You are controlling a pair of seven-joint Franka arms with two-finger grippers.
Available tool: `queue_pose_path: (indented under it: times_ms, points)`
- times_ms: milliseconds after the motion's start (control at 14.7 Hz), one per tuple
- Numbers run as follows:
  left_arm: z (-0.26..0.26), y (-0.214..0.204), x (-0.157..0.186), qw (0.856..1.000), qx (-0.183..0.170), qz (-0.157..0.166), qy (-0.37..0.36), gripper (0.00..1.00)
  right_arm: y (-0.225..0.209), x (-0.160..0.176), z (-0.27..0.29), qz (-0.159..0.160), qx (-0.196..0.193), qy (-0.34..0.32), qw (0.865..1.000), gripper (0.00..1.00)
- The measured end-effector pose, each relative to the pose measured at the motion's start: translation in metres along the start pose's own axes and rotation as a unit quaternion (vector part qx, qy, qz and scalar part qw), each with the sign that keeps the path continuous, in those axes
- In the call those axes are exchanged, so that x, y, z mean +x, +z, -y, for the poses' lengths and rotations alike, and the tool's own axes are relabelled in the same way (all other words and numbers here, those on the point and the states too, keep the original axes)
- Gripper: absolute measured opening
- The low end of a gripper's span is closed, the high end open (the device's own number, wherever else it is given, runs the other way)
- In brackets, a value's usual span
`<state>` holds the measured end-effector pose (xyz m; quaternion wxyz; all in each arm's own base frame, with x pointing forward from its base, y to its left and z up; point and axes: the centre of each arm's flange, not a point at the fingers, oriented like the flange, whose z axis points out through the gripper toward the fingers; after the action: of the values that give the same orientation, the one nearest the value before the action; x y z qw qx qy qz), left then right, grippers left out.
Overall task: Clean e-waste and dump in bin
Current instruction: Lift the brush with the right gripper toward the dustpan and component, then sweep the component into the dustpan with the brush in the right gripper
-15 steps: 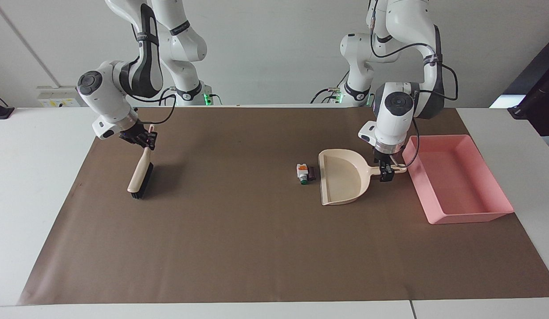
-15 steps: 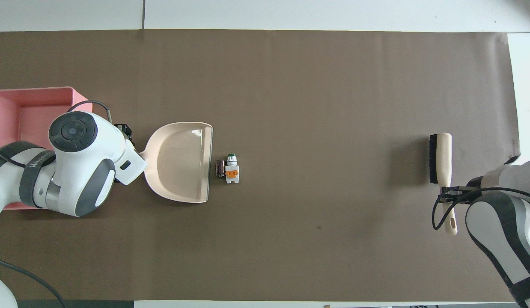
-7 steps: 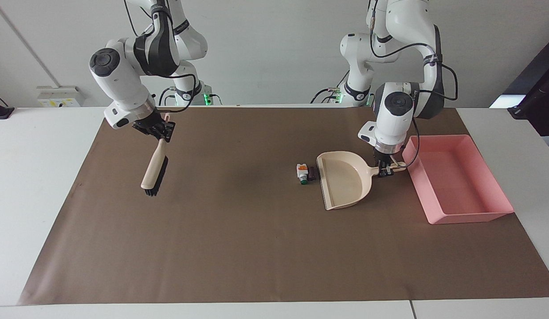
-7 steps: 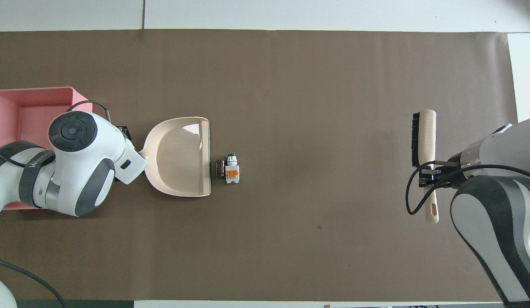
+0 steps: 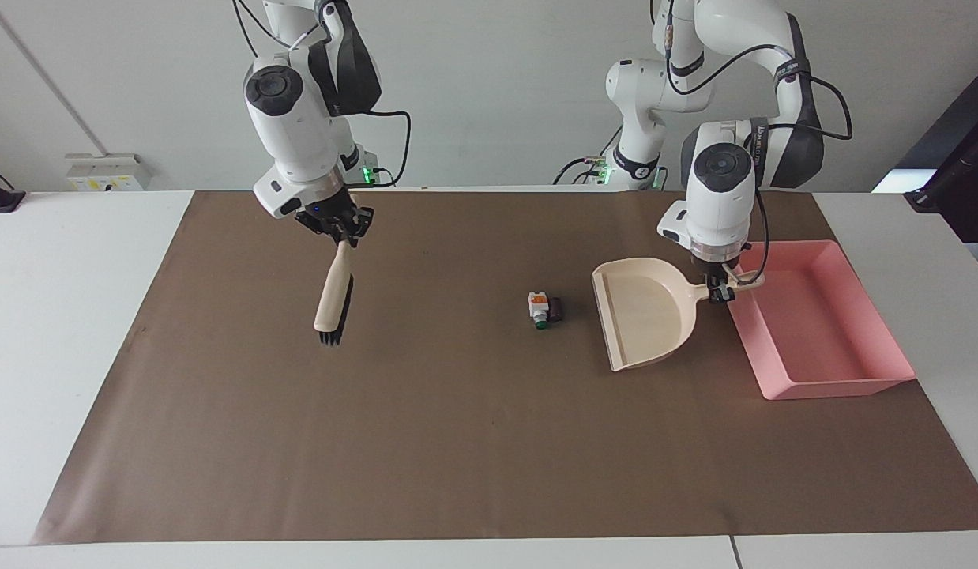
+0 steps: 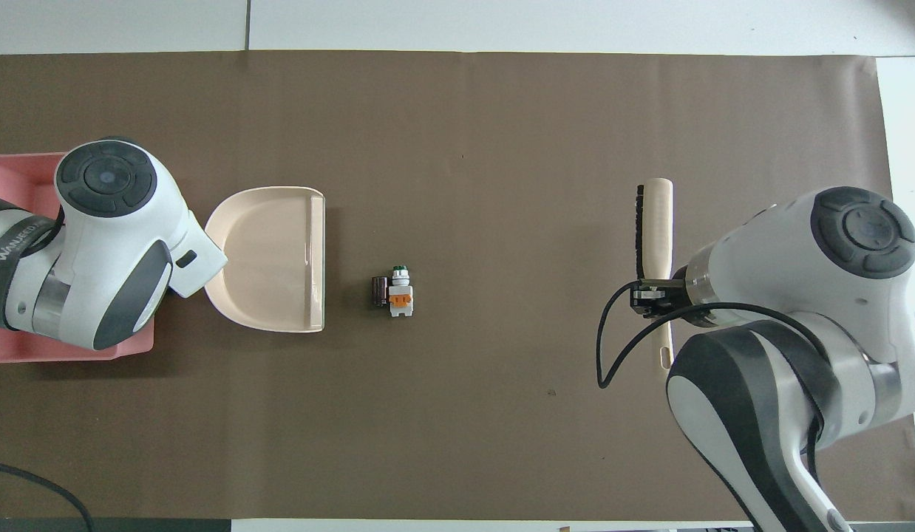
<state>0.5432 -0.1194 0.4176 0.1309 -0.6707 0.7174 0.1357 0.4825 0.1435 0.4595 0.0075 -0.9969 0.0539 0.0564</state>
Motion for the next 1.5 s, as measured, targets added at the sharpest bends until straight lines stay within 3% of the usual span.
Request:
queue_pose_path:
  times_ms: [273,409,545,886,1227,1364,1500]
  points:
    - [-0.006,0.016,0.040,0.999,-0.007,0.014,0.032,0.33,0.044,-0.010,0.079,-0.006,-0.006,-0.024,1.000,0.26]
    - [-0.010,0.028,0.055,0.999,-0.007,0.015,0.040,0.33,0.054,-0.024,0.118,-0.015,0.013,-0.039,0.999,0.26]
    - [-0.012,0.035,0.059,0.999,-0.005,0.014,0.045,0.33,0.062,-0.038,0.146,-0.015,0.024,-0.046,0.999,0.26]
    - [-0.021,0.038,0.080,0.999,-0.005,0.017,0.047,0.33,0.095,-0.075,0.196,0.006,0.006,-0.093,0.996,0.26]
    - [-0.028,0.041,0.091,0.999,-0.007,0.019,0.050,0.33,0.134,-0.082,0.251,0.016,-0.005,-0.109,0.994,0.26]
    - [-0.030,0.044,0.093,0.998,-0.010,0.020,0.050,0.33,0.141,-0.084,0.277,0.003,0.012,-0.095,0.995,0.26]
    - [-0.031,0.045,0.093,0.999,-0.011,0.020,0.049,0.33,0.151,-0.089,0.300,-0.001,0.052,-0.078,0.996,0.26]
